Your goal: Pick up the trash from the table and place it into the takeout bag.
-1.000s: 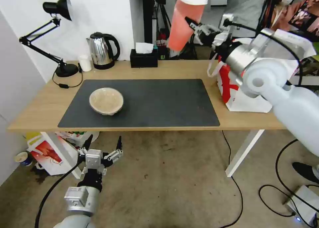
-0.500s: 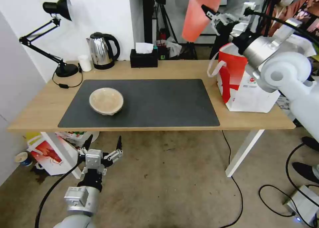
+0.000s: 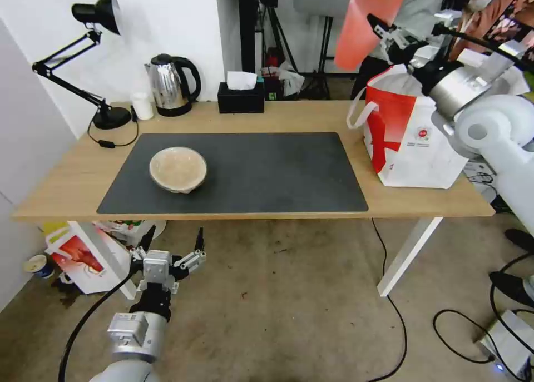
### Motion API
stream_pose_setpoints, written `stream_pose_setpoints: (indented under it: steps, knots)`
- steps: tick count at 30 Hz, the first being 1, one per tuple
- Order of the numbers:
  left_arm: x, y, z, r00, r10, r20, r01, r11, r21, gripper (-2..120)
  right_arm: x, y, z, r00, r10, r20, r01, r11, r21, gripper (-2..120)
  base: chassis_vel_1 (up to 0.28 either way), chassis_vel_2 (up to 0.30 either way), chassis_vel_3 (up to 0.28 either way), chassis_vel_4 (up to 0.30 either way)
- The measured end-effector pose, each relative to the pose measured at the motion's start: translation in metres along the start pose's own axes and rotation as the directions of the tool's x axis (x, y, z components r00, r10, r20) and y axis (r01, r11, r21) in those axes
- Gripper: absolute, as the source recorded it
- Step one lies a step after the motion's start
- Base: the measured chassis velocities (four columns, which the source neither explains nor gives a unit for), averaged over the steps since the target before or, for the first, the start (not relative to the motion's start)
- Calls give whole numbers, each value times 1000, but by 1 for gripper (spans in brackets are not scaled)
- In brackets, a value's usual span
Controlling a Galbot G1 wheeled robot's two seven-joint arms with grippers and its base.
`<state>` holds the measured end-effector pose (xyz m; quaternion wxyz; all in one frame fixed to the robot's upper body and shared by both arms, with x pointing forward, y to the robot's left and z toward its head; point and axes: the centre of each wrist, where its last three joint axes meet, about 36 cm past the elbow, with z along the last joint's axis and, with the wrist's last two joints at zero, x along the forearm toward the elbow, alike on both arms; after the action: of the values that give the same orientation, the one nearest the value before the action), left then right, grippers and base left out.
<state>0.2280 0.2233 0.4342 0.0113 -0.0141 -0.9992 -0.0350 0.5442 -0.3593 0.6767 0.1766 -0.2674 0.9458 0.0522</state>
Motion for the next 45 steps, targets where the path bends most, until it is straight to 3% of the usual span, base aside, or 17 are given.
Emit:
stream_pose_setpoints:
  steps: [25, 45]
  knots:
    - [0, 0, 0, 1000, 0, 0, 0, 1000, 0, 100, 11, -43, 6, 992, 112, 63, -119, 987, 109, 3, 0, 0, 0, 0]
    - [0, 0, 0, 1000, 0, 0, 0, 1000, 0, 100, 2, -60, 41, 965, 249, 85, -262, 927, 268, 3, 0, 0, 0, 0]
